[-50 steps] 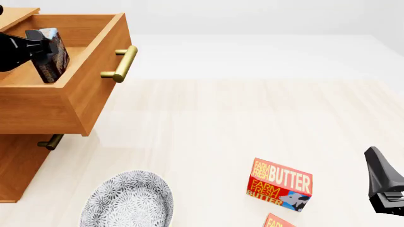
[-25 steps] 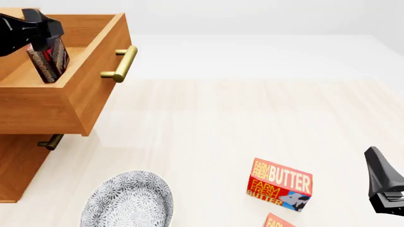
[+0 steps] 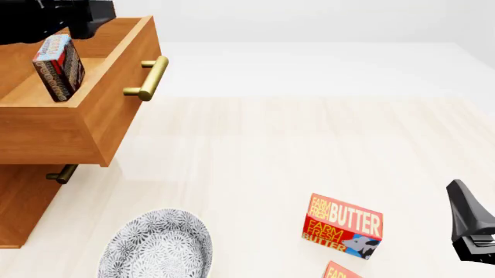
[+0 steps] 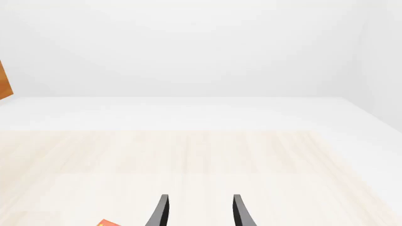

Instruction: Put the chocolate pudding in the top drawer of the cabinet and close it.

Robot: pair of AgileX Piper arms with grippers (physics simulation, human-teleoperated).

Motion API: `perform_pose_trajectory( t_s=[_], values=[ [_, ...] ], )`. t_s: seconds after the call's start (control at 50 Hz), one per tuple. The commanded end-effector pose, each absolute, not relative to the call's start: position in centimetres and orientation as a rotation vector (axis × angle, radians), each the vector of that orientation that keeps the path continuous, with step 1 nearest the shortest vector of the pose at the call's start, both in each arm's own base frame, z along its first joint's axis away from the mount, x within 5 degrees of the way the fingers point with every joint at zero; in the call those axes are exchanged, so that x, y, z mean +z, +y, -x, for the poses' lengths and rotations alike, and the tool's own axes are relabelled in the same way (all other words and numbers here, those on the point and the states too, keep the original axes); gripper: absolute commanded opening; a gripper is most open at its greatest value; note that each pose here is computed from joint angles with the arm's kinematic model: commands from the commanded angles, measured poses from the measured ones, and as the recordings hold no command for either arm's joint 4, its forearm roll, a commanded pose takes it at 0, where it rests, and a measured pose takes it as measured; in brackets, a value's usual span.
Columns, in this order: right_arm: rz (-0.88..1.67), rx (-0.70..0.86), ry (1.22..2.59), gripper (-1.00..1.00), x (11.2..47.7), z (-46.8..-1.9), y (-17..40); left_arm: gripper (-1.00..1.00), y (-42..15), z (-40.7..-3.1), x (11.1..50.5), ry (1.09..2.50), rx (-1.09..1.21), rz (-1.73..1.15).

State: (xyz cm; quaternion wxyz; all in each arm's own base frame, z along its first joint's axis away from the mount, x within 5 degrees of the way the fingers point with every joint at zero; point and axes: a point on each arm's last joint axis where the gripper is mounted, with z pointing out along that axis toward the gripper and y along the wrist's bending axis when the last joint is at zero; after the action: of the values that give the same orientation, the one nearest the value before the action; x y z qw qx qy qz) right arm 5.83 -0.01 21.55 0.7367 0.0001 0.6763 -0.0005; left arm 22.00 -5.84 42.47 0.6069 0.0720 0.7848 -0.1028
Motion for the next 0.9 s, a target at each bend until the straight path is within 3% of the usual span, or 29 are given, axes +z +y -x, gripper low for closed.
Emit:
perform_pose_trajectory(
  t_s=[0.02, 0.9],
  values=[
    [-0.001, 0.000, 1.486, 1.00, 21.5, -5.8, 0.0, 1.00, -7.7, -22.0, 43.4, 1.801, -0.297, -0.232],
    [0.000, 0.000, 1.486, 1.00, 21.6, -5.7, 0.0, 1.00, -17.0, -24.0, 43.0, 1.859, -0.553, -0.406]
  ],
)
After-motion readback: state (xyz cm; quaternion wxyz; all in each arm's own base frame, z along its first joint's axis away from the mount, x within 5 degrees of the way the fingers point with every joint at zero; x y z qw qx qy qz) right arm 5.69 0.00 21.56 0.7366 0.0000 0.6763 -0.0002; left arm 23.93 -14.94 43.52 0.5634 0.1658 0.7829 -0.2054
